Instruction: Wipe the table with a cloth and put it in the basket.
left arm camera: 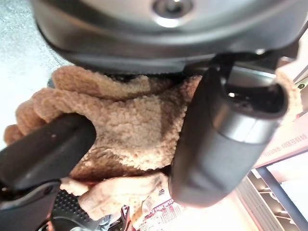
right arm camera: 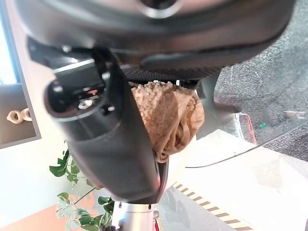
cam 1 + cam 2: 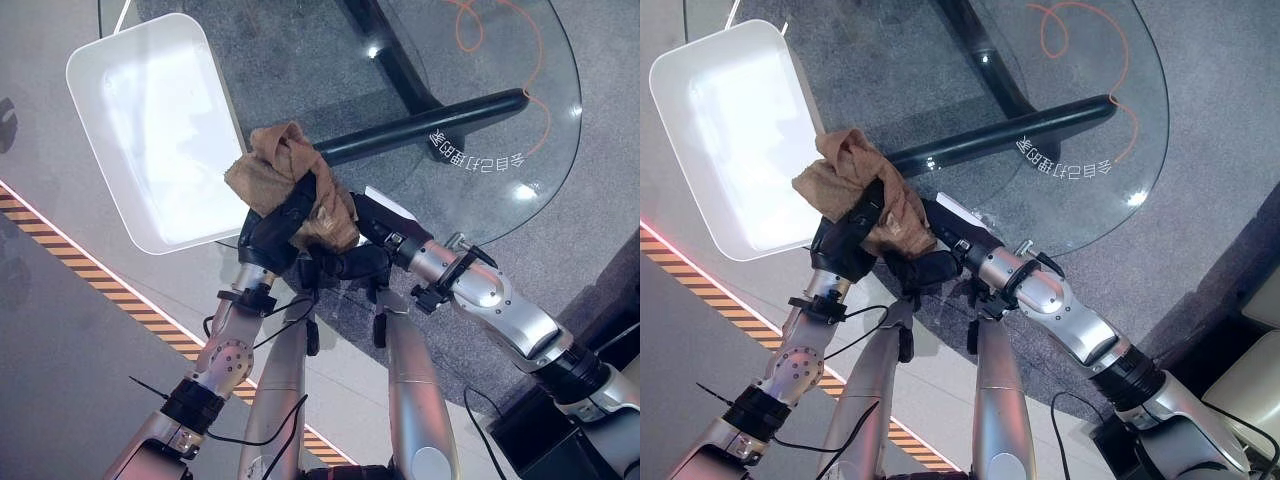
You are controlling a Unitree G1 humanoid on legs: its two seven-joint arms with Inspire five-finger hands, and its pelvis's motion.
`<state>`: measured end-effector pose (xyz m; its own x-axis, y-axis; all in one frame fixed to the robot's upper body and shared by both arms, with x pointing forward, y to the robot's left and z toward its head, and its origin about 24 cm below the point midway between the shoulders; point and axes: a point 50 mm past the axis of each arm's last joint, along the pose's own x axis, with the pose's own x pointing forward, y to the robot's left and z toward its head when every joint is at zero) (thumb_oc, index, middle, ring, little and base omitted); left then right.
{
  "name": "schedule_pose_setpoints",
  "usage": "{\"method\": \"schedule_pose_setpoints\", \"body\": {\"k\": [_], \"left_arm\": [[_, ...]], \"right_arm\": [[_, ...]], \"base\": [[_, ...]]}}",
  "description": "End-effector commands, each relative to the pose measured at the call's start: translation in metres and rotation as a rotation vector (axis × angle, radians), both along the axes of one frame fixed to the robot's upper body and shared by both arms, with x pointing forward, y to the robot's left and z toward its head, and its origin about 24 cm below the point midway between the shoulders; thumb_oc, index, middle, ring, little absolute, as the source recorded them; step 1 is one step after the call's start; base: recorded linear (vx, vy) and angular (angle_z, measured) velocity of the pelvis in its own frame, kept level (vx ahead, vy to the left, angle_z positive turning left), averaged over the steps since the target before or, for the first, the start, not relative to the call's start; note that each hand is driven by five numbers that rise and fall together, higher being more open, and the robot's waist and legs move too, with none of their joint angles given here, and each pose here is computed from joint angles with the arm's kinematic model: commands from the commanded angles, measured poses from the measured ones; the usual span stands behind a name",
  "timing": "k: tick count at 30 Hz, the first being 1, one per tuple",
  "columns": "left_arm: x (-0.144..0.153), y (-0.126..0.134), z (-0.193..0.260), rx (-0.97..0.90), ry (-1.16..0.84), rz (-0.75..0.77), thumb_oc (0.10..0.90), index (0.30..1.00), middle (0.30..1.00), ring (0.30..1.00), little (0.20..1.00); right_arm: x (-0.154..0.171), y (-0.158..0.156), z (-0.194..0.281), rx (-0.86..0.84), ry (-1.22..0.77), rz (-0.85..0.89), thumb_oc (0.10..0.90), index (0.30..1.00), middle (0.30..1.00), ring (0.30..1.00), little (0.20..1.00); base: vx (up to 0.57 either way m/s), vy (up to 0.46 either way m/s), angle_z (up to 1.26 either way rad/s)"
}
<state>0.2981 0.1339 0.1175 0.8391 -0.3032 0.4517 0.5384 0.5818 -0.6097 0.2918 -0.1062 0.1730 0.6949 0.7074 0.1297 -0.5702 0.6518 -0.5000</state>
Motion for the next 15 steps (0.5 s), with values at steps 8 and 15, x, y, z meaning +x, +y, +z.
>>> {"method": "schedule_pose_setpoints", "body": {"k": [8, 15], "left_arm": [[-0.031, -0.019, 0.038, -0.1, -0.325, -0.142, 0.1, 0.3, 0.3, 0.3, 0.2], [-0.032, -0.015, 0.036, -0.126, -0.334, -0.111, 0.1, 0.3, 0.3, 0.3, 0.2]], "right_arm": [[-0.015, -0.011, 0.074, 0.374, -0.288, 0.002, 0.8, 0.9, 0.9, 0.9, 0.9], [-0.023, -0.022, 0.078, 0.626, -0.266, 0.063, 0.8, 0.9, 0.9, 0.9, 0.9]], "base": [[0.0, 0.0, 0.0], [0.0, 0.0, 0.0]]}}
